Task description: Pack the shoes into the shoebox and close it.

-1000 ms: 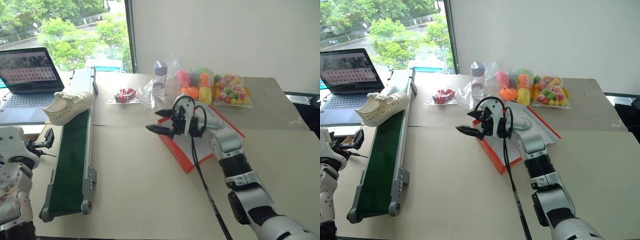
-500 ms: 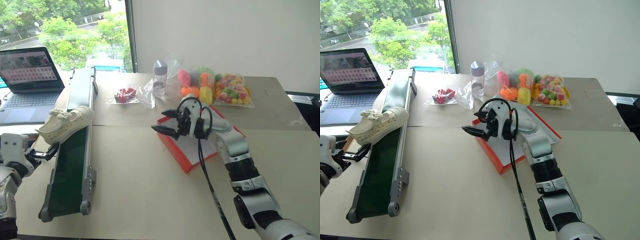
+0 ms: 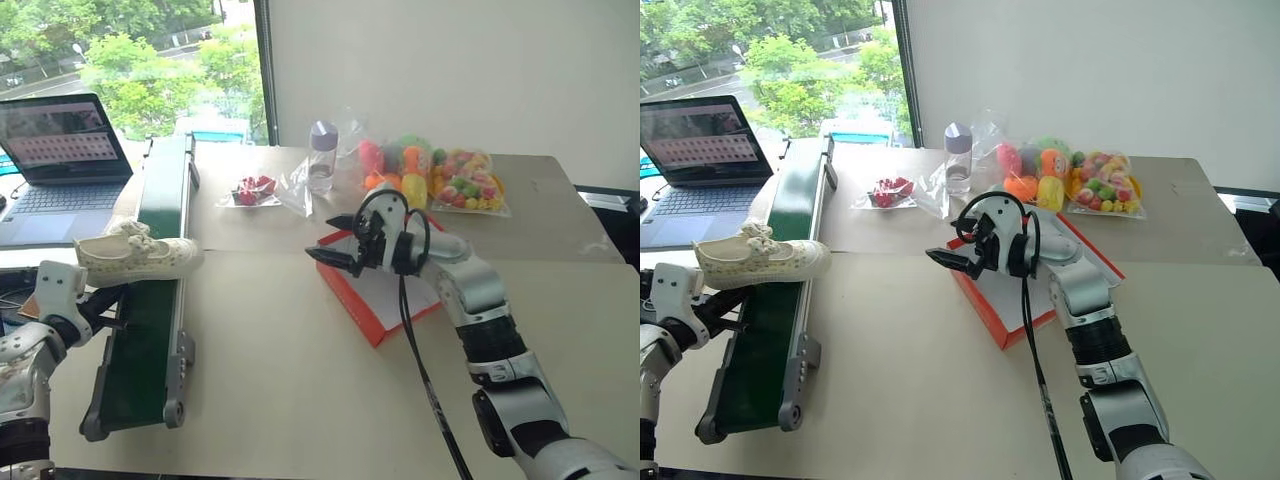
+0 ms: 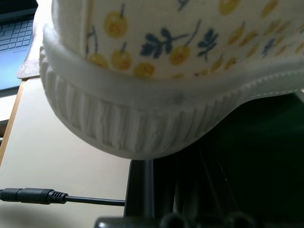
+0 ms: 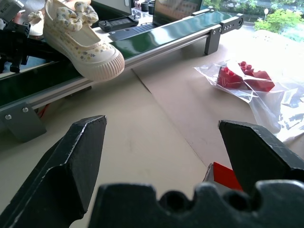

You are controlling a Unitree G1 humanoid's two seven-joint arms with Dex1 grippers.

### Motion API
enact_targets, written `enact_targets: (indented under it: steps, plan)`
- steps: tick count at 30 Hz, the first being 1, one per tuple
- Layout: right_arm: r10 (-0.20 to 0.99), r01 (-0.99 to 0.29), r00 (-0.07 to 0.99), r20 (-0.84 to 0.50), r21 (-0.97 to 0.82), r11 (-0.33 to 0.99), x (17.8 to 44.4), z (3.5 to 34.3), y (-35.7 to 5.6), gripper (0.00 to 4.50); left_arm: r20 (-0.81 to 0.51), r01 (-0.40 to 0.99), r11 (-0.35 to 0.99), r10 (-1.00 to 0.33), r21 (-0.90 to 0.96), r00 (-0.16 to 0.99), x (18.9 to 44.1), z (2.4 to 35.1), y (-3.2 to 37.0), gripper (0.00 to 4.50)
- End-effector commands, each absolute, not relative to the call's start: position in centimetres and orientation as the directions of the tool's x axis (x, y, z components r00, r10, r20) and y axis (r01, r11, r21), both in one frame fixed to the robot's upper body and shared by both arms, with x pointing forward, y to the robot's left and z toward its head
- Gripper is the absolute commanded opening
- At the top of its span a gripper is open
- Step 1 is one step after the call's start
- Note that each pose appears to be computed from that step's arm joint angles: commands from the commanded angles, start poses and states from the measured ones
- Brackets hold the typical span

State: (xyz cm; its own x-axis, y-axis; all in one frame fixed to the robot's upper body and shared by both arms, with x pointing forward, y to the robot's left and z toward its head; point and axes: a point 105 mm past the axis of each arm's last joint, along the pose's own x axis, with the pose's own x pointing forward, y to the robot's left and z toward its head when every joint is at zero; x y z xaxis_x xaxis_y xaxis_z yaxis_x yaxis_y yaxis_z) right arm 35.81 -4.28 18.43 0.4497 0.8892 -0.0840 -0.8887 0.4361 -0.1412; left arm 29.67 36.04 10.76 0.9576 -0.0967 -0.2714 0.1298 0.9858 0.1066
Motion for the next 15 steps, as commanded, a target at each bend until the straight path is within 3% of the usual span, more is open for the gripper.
enact_targets:
  steps: [1,3,12,15]
  plan:
    - [0.898,-0.887,0.437,-0.048,-0.187,0.422,35.4,20.0,-4.0,4.50,-0.253,0.146,0.986,-0.121,0.083,0.960,29.9,11.4,35.1,0.59]
    - [0.900,-0.888,0.434,-0.048,-0.187,0.419,35.4,20.0,-3.9,4.50,-0.251,0.146,0.986,-0.123,0.077,0.960,29.8,11.6,34.9,1.14]
    - [0.903,-0.892,0.426,-0.052,-0.191,0.410,35.3,19.9,-3.5,4.50,-0.210,0.032,0.995,-0.012,0.093,0.978,29.7,12.9,37.1,4.39]
    - [0.904,-0.893,0.424,-0.053,-0.190,0.408,35.3,19.9,-3.4,4.50,-0.191,-0.028,0.993,0.050,0.118,0.980,29.6,13.5,38.3,4.48]
